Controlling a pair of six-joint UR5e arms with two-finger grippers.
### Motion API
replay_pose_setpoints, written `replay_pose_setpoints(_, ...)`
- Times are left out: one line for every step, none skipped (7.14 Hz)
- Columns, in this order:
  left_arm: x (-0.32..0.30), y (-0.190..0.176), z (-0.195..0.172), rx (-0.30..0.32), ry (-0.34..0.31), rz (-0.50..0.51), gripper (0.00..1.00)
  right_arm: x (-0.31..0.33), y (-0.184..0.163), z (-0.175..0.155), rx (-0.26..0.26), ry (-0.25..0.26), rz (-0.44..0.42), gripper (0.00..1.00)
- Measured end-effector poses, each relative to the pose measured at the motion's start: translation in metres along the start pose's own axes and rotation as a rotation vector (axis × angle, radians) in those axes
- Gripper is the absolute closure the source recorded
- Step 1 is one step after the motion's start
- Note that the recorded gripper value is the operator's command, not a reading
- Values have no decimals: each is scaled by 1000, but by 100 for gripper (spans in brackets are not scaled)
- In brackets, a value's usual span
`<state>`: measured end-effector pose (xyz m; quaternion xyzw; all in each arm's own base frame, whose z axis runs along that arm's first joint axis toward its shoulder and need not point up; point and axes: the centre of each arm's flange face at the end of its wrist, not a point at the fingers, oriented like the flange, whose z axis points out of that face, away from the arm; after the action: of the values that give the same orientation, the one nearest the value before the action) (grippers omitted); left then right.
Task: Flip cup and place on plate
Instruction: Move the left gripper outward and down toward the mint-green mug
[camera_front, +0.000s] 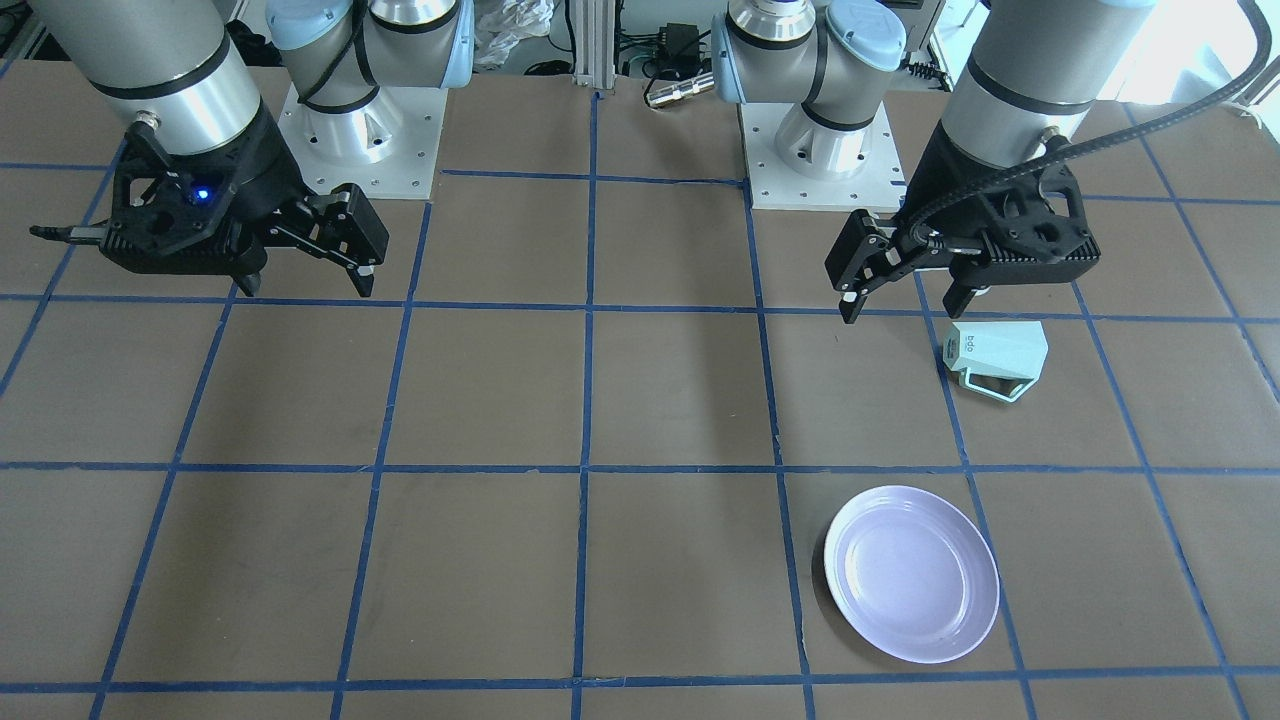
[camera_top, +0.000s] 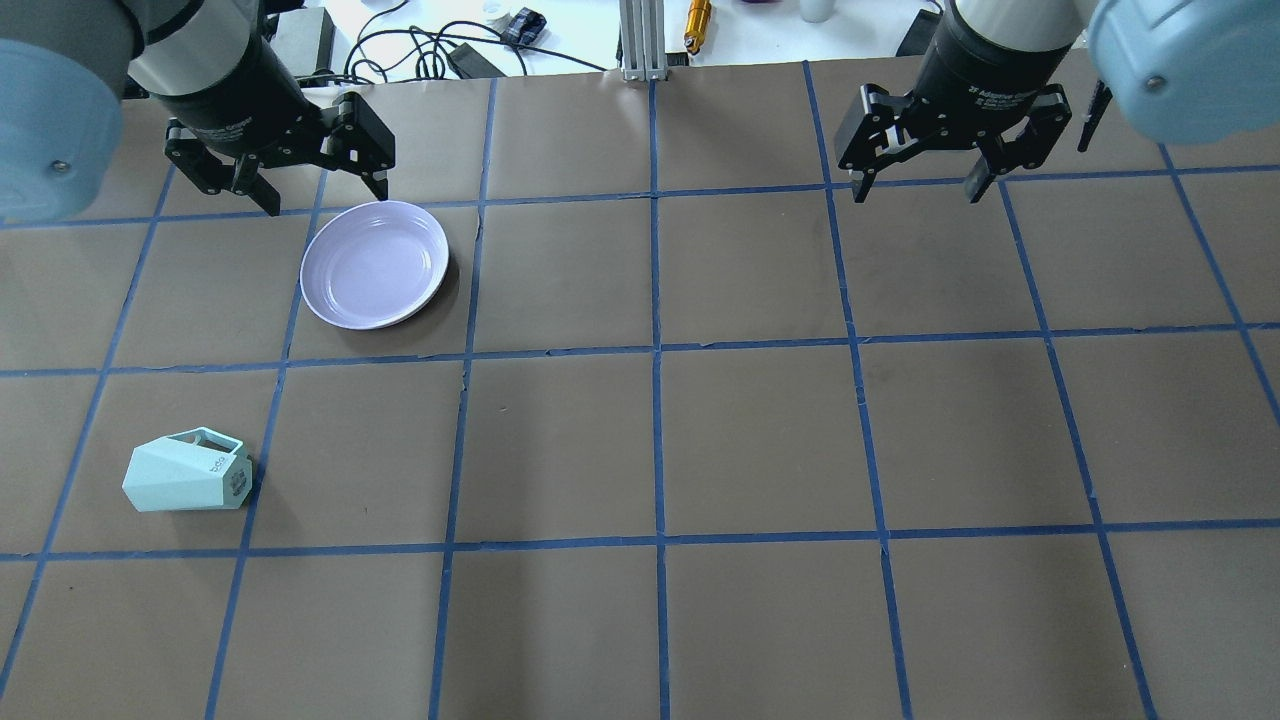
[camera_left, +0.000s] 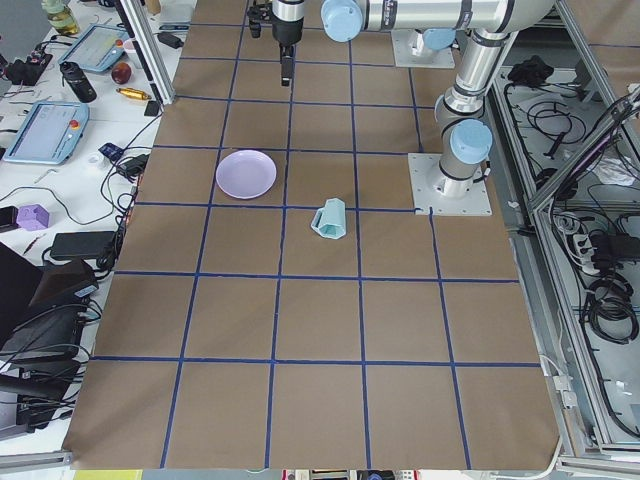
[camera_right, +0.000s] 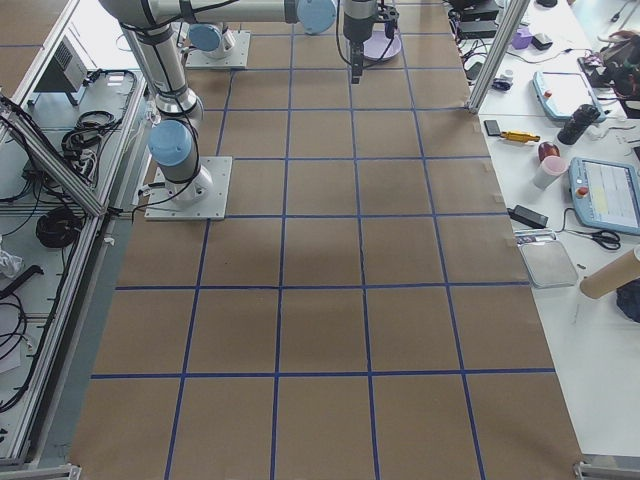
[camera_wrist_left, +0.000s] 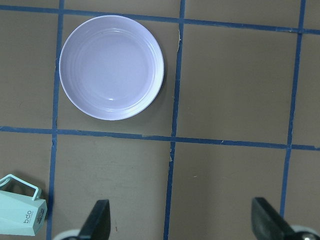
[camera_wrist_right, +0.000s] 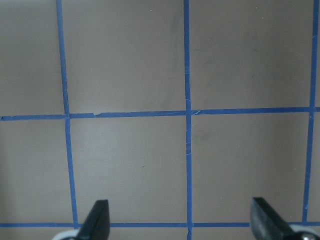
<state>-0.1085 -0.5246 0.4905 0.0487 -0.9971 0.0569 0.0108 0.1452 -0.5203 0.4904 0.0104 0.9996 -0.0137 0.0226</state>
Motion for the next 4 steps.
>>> replay_pose_setpoints(-11, -1, 1, -7, -2, -16, 0, 0, 0, 0, 0, 0, 0, 0)
replay_pose_setpoints(-29, -4, 1, -19, -5, -43, 0, 0, 0, 0, 0, 0, 0, 0)
replay_pose_setpoints(-52, -6, 3, -42, -7, -59, 0, 0, 0, 0, 1, 0, 0, 0)
replay_pose_setpoints(-81, -8, 7, -74, -6, -57, 0, 0, 0, 0, 0, 0, 0, 0)
